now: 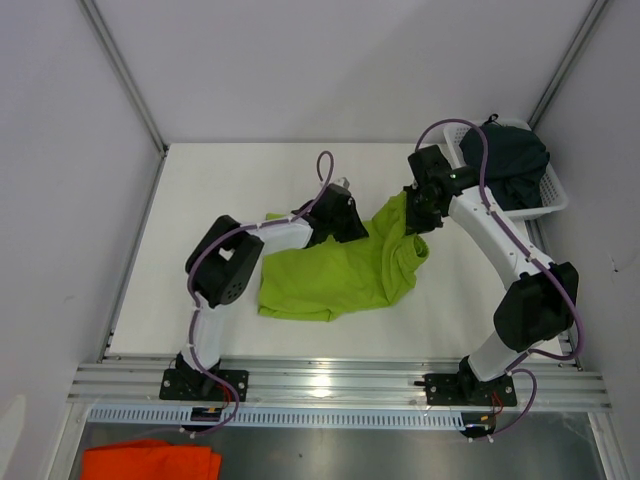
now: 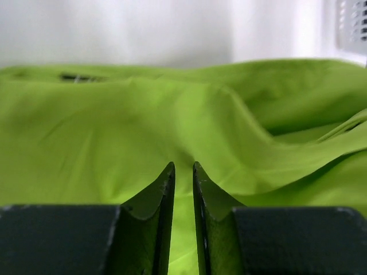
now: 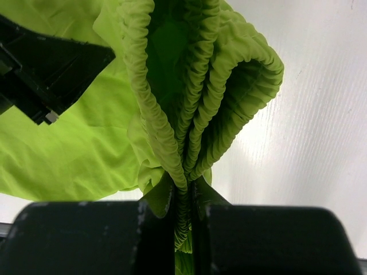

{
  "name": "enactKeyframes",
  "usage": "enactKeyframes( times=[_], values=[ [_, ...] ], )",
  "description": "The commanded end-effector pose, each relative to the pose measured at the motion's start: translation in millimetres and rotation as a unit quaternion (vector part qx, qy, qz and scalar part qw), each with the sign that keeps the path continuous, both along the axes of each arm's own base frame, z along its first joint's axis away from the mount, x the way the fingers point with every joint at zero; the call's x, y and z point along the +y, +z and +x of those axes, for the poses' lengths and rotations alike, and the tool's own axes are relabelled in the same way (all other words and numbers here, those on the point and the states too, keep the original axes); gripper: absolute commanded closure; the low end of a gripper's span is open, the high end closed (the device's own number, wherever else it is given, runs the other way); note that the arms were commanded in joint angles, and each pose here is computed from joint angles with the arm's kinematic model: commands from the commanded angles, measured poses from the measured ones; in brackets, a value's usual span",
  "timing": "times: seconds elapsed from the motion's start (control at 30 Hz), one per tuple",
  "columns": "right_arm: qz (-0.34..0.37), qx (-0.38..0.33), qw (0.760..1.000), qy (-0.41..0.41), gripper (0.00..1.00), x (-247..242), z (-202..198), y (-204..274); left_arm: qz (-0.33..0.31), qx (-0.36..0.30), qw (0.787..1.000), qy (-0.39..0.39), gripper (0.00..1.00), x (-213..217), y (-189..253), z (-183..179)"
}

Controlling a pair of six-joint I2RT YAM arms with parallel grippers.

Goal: Fold and stack the shorts
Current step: Fold the shorts

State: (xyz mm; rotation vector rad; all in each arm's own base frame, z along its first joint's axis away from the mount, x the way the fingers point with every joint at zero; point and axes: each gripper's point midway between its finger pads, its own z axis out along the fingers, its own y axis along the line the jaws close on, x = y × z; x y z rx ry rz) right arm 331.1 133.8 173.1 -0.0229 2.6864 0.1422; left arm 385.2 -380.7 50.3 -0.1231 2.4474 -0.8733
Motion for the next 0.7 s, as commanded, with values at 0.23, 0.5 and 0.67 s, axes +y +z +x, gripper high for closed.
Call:
enactKeyframes(
  times=[0.23,0.5,0.67],
  values=[
    [0.019,-0.032,0.999,0.011,1.0,14.9,5.0,22.6,0.018,0.015,0.999,0.034,0.8,-16.3,-23.4,22.5],
    [0.08,-0.049,0.995,0.044,1.0,44.3,-2.0,55.1,0.029,0.023,0.998,0.057,0.8,-12.7,-34.4,27.1],
    [0.141,-0.051,0.986,0.065,1.0,64.9,-10.5,66.9,0.023,0.01,0.997,0.072,0.8,-10.5,-17.5,33.9]
  ],
)
